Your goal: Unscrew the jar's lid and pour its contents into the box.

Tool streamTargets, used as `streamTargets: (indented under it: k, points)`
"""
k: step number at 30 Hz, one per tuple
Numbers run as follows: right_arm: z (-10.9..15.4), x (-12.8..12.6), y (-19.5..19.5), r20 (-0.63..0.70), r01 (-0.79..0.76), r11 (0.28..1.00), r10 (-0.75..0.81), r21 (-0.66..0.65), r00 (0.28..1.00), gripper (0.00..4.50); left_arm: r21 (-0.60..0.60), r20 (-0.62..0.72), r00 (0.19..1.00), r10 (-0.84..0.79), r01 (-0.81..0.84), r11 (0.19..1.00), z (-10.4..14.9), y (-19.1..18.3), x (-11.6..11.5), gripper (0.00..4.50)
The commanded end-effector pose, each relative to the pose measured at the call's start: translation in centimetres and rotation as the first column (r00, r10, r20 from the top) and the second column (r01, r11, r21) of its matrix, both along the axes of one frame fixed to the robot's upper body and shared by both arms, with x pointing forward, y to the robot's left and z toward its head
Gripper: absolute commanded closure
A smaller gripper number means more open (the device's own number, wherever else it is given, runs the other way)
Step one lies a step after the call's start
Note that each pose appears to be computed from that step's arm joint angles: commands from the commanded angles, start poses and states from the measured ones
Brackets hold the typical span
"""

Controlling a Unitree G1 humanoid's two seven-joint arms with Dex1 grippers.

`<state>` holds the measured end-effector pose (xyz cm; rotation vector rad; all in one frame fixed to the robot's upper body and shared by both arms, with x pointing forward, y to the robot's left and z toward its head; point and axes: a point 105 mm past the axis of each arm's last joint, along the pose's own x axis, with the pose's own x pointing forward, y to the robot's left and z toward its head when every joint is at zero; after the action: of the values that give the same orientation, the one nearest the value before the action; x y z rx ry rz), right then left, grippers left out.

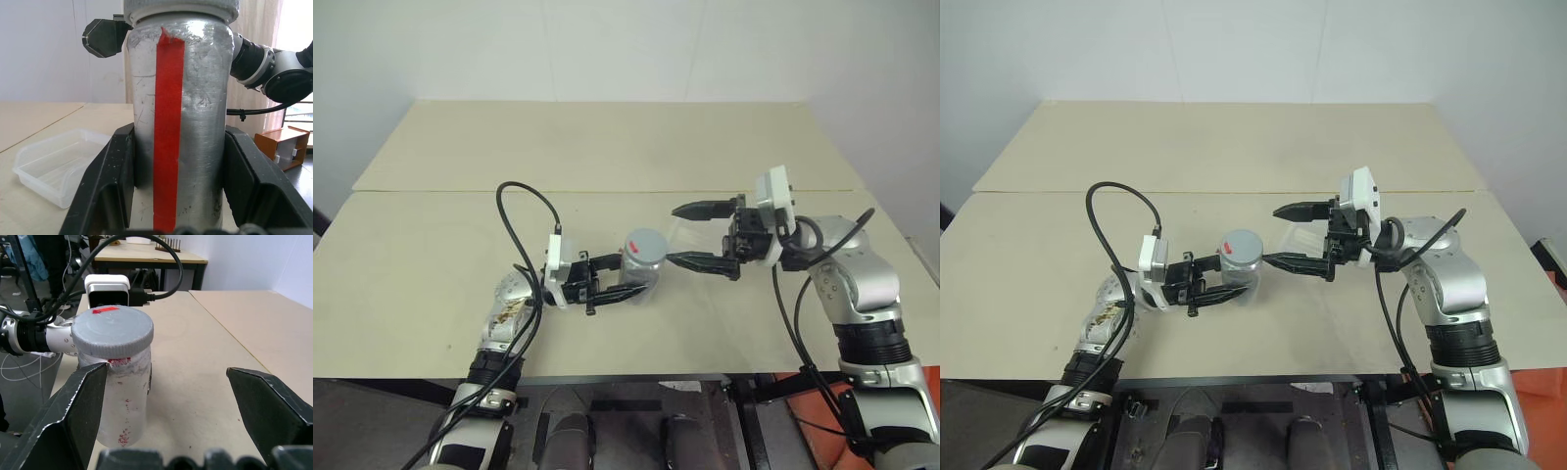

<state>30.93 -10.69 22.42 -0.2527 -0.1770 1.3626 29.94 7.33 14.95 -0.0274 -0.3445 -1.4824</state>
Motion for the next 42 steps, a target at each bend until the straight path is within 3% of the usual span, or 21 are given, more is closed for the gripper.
streamTargets:
  k: [1, 7, 16, 26, 42]
  points:
    - [1.3, -0.4, -0.8, 0.061, 0.019, 1.0, -0.02, 0.02, 0.998, 0.06, -0.001, 0.046, 0.999, -0.007, 0.007, 1.0, 0.7, -0.2, 0.0, 2.37]
    - [1.4, -2.0, -1.7, 0.04, -0.003, 1.0, 0.003, 0.014, 0.999, 0.06, 0.0, 0.048, 0.999, 0.022, -0.022, 1.0, 0.6, 0.0, 0.2, 2.37]
    - [2.6, -3.9, 1.4, 0.052, -0.011, 0.994, 0.005, 0.113, 0.999, 0.06, 0.001, 0.049, 0.998, 0.03, -0.03, 1.0, 0.5, -0.3, 0.3, 2.37]
    - [1.8, -4.2, 3.7, 0.028, -0.049, 0.993, 0.046, 0.107, 0.999, 0.06, -0.008, 0.049, 0.998, 0.025, -0.024, 1.0, 0.5, -0.7, 0.1, 2.37]
    - [1.5, -3.4, 4.0, 0.011, -0.028, 0.995, 0.027, 0.101, 1.0, 0.06, -0.016, 0.049, 0.998, 0.033, -0.032, 0.999, 0.4, -0.9, 0.0, 2.37]
